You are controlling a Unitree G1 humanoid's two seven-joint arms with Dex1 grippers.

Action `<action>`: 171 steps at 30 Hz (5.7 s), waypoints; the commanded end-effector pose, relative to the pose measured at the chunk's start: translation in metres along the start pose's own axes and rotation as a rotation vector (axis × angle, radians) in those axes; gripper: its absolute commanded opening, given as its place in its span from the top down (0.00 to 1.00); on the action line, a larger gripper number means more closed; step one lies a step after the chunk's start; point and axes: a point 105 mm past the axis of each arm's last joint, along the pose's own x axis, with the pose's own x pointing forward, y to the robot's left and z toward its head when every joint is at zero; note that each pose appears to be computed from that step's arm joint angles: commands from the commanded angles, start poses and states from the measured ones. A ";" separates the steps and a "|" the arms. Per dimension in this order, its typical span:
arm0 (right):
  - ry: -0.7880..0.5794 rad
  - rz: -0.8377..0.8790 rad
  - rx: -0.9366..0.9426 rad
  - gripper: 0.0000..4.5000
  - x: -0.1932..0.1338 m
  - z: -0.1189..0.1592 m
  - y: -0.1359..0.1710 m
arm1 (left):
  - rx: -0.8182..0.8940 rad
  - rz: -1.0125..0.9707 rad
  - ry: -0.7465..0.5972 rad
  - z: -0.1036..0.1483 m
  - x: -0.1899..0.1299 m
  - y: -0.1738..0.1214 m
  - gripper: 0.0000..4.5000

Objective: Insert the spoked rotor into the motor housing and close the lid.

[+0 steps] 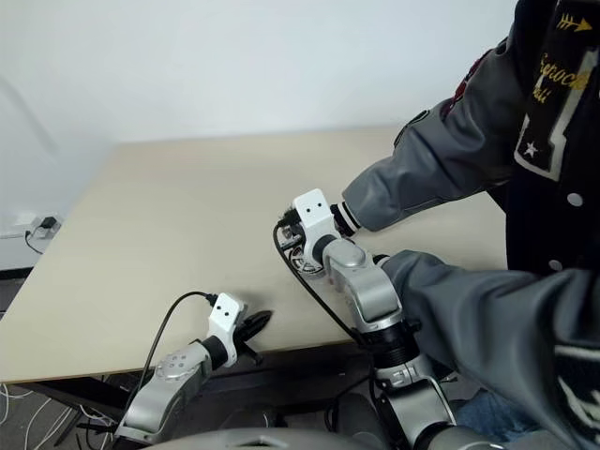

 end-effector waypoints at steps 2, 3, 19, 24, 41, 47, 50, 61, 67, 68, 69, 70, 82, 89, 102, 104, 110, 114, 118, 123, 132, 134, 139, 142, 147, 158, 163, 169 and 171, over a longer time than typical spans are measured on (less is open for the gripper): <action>-0.067 0.010 -0.003 1.00 -0.004 0.019 0.002 | 0.026 -0.004 -0.042 0.011 0.001 -0.001 1.00; -0.067 0.010 -0.002 1.00 -0.004 0.019 0.002 | 0.026 -0.004 -0.042 0.011 0.001 -0.001 1.00; -0.060 0.013 0.005 1.00 -0.003 0.018 0.003 | 0.020 -0.004 -0.041 0.010 0.000 -0.001 1.00; -0.059 0.013 0.006 1.00 -0.003 0.018 0.003 | 0.018 -0.005 -0.041 0.010 0.001 -0.001 1.00; -0.057 0.014 0.007 1.00 -0.003 0.018 0.003 | 0.019 -0.006 -0.040 0.009 0.001 -0.001 1.00; -0.059 0.014 0.011 1.00 -0.003 0.018 0.003 | 0.023 -0.005 -0.038 0.009 0.001 -0.001 1.00; -0.058 0.014 0.012 1.00 -0.003 0.018 0.003 | 0.025 -0.004 -0.036 0.009 0.001 0.000 1.00; -0.056 0.014 0.015 1.00 -0.003 0.018 0.003 | 0.028 -0.010 -0.034 0.009 0.001 0.000 1.00; -0.056 0.015 0.015 1.00 -0.003 0.018 0.003 | 0.029 -0.011 -0.033 0.009 0.001 0.001 1.00; -0.057 0.015 0.014 1.00 -0.003 0.018 0.003 | 0.029 -0.011 -0.033 0.009 0.001 0.001 1.00; -0.057 0.015 0.014 1.00 -0.003 0.018 0.003 | 0.029 -0.011 -0.033 0.009 0.001 0.001 1.00; -0.057 0.015 0.014 1.00 -0.003 0.018 0.003 | 0.029 -0.011 -0.034 0.009 0.001 0.001 1.00; -0.059 0.015 0.012 1.00 -0.003 0.019 0.002 | 0.027 -0.010 -0.036 0.010 0.001 0.000 1.00; -0.058 0.011 0.011 1.00 -0.003 0.019 0.002 | 0.027 -0.008 -0.035 0.010 0.000 0.001 1.00; -0.052 -0.138 0.059 0.96 -0.023 0.008 -0.042 | 0.027 -0.019 -0.033 0.009 0.000 -0.001 1.00; -0.045 -0.175 0.082 0.88 -0.030 0.003 -0.053 | 0.027 -0.022 -0.033 0.009 0.001 -0.001 1.00; -0.003 -0.286 0.127 0.44 -0.053 -0.017 -0.081 | 0.030 -0.035 -0.033 0.010 0.002 -0.003 1.00; 0.032 -0.331 0.157 0.13 -0.066 -0.031 -0.090 | 0.031 -0.043 -0.030 0.010 0.002 -0.004 1.00; 0.107 -0.352 0.309 0.01 -0.077 -0.057 -0.089 | 0.032 -0.047 -0.030 0.010 0.002 -0.005 1.00; 0.161 -0.272 0.687 0.01 -0.084 -0.078 -0.068 | 0.036 -0.047 -0.033 0.011 0.002 -0.004 1.00; 0.175 -0.198 1.058 0.01 -0.082 -0.086 -0.055 | 0.041 -0.050 -0.032 0.012 0.001 -0.003 1.00; 0.164 -0.190 1.108 0.01 -0.080 -0.086 -0.056 | 0.041 -0.050 -0.032 0.012 0.001 -0.003 1.00; 0.147 -0.155 1.211 0.01 -0.073 -0.088 -0.054 | 0.041 -0.047 -0.030 0.011 0.001 -0.002 1.00; 0.130 -0.127 1.259 0.01 -0.068 -0.087 -0.052 | 0.041 -0.048 -0.029 0.011 0.000 -0.002 1.00; 0.131 -0.108 1.285 0.01 -0.059 -0.088 -0.048 | 0.044 -0.051 -0.028 0.012 0.000 -0.002 1.00; 0.139 -0.063 1.336 0.01 -0.041 -0.089 -0.036 | 0.044 -0.048 -0.028 0.011 -0.002 -0.003 1.00; 0.152 -0.069 1.342 0.01 -0.036 -0.093 -0.034 | 0.044 -0.046 -0.030 0.012 -0.002 -0.003 1.00; 0.150 -0.081 1.370 0.01 -0.035 -0.098 -0.037 | 0.043 -0.041 -0.028 0.011 -0.003 -0.002 1.00; 0.155 -0.092 1.385 0.01 -0.034 -0.102 -0.037 | 0.044 -0.040 -0.028 0.011 -0.003 -0.002 1.00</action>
